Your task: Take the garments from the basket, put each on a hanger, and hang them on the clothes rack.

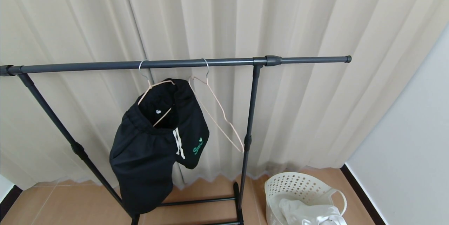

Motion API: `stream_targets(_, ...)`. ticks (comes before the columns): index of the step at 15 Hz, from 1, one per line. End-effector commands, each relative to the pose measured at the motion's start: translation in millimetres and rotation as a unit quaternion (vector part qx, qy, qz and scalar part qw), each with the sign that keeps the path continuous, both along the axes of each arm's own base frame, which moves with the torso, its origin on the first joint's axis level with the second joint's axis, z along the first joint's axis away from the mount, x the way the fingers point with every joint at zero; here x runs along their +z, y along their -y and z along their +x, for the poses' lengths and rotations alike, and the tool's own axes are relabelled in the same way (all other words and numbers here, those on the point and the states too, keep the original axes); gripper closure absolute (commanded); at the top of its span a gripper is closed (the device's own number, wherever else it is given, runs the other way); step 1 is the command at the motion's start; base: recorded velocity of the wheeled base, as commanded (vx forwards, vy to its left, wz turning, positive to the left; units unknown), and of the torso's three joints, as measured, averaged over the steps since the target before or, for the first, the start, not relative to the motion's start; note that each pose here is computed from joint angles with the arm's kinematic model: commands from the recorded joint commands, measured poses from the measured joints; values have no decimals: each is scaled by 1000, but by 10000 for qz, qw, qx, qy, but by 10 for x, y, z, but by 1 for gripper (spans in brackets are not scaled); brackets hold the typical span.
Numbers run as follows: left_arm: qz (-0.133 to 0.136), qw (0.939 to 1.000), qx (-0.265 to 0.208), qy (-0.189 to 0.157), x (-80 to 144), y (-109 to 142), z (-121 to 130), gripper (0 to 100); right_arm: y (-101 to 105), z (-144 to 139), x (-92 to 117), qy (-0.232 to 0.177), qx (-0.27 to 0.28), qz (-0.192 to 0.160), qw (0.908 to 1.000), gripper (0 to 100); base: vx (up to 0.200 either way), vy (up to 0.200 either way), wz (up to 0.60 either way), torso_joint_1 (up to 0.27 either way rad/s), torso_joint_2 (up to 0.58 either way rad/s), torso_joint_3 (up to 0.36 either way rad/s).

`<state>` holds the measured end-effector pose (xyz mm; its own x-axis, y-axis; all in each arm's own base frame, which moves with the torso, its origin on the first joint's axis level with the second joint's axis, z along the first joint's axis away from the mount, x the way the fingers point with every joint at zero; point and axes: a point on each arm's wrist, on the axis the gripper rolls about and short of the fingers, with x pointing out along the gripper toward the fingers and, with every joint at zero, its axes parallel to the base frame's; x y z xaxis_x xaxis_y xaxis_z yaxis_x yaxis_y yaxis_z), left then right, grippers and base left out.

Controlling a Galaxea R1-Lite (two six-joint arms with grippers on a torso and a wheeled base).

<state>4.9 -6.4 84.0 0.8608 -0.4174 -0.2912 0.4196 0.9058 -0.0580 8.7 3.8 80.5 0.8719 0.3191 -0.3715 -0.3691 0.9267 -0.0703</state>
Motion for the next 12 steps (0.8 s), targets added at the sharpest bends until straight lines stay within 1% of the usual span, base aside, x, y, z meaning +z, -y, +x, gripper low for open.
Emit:
stream_targets(1, -15, 9998, -155, 104, 0, -3, -19, 0, 45, -160, -15, 722, -401, 191, 9964, 0, 0, 0, 0, 0, 0, 0)
stream_targets(3, -25, 9996, -159, 224, 1, -7, -37, 0, 43, -200, -25, 945, -765, 270, 9922, 0, 0, 0, 0, 0, 0, 0)
stream_targets(4, -19, 9996, -101, 266, 1, -10, -43, 0, 41, -203, -26, 952, -890, 330, 9909, 0, 0, 0, 0, 0, 0, 0)
stream_targets(5, -9, 9995, 42, 301, 3, -12, -44, 0, 40, -205, -26, 958, -907, 337, 9907, 0, 0, 0, 0, 0, 0, 0)
stream_targets(6, 90, 9988, 332, 336, 3, -14, -41, 0, 40, -206, -26, 966, -915, 338, 9905, 0, 0, 0, 0, 0, 0, 0)
stream_targets(7, 236, 9966, 652, 448, 3, -17, -47, 0, 40, -207, -27, 972, -917, 347, 9904, 0, 0, 0, 0, 0, 0, 0)
stream_targets(8, 247, 9938, 902, 609, 3, -18, -72, 0, 41, -208, -27, 974, -930, 368, 9902, 0, 0, 0, 0, 0, 0, 0)
stream_targets(9, 234, 9917, 1037, 725, 2, -17, -92, 0, 42, -216, -28, 1024, -931, 386, 9896, 0, 0, 0, 0, 0, 0, 0)
stream_targets(10, 199, 9877, 1168, 1021, -2, -15, -142, 0, 45, -238, -32, 1159, -942, 412, 9879, 0, 0, 0, 0, 0, 0, 0)
stream_targets(11, 134, 9838, 1133, 1386, -14, -13, -206, 0, 45, -250, -33, 1249, -1002, 429, 9862, 0, 0, 0, 0, 0, 0, 0)
stream_targets(12, 95, 9821, 1084, 1540, -19, -14, -233, 0, 43, -252, -33, 1260, -1077, 420, 9853, 0, 0, 0, 0, 0, 0, 0)
